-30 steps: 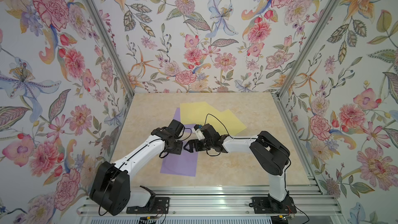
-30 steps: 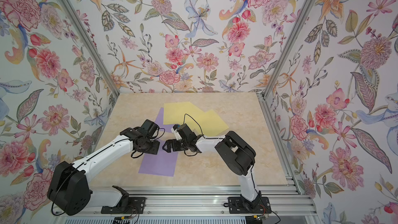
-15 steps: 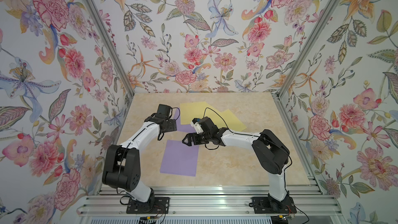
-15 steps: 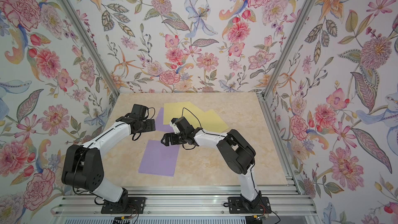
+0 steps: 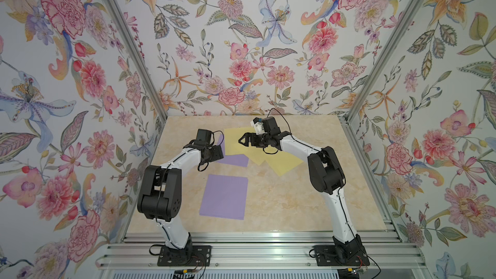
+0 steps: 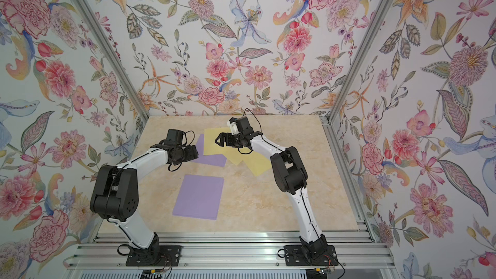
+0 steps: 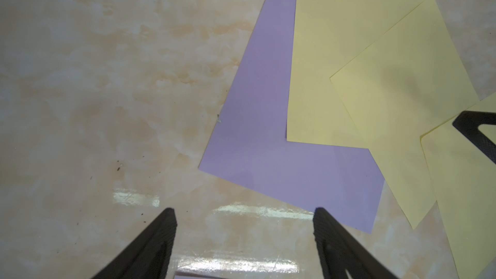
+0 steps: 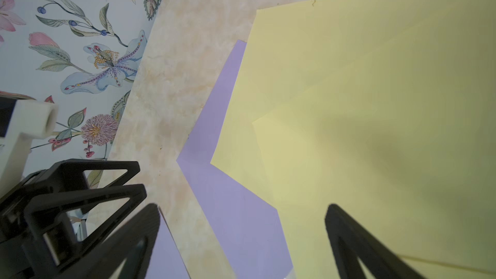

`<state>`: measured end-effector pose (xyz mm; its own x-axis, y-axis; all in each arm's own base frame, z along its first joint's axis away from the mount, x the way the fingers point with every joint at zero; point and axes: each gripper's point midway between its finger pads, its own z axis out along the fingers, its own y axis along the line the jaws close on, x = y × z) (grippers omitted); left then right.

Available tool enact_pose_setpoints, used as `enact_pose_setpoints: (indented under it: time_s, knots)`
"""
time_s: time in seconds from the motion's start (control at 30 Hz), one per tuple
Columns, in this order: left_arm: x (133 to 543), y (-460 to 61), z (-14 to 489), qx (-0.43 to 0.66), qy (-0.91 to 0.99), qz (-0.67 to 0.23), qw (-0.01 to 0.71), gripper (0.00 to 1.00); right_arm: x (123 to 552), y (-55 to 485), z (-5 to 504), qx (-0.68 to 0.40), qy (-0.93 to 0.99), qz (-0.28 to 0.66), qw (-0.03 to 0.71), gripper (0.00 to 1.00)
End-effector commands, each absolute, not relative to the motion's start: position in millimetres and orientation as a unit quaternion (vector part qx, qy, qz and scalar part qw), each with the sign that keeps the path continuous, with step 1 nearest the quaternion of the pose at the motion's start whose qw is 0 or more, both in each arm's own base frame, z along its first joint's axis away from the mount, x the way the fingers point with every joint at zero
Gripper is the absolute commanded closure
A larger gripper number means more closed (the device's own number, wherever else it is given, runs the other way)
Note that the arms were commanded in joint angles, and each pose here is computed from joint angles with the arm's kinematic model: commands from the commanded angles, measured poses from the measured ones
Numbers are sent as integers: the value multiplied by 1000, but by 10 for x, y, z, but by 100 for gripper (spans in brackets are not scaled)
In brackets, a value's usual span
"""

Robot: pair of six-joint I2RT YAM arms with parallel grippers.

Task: Sort the scattered colored papers by color
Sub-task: Pick up the colored paper from the center of the board.

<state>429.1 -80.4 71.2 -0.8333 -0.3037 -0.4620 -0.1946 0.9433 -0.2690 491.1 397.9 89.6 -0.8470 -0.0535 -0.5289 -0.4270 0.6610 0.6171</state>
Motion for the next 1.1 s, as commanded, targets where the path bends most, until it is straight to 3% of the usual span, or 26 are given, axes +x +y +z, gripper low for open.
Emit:
enact_pose_setpoints:
  time_s: [0.0,1.07]
  knots:
    - [4326,-751,578,-159,951,-107,241,17,4718,4134,750,-157,884,395,194,0]
    - [4435,-739,110,-197,956,-100,194,22,4593,4333,335,-138,891,410,142,0]
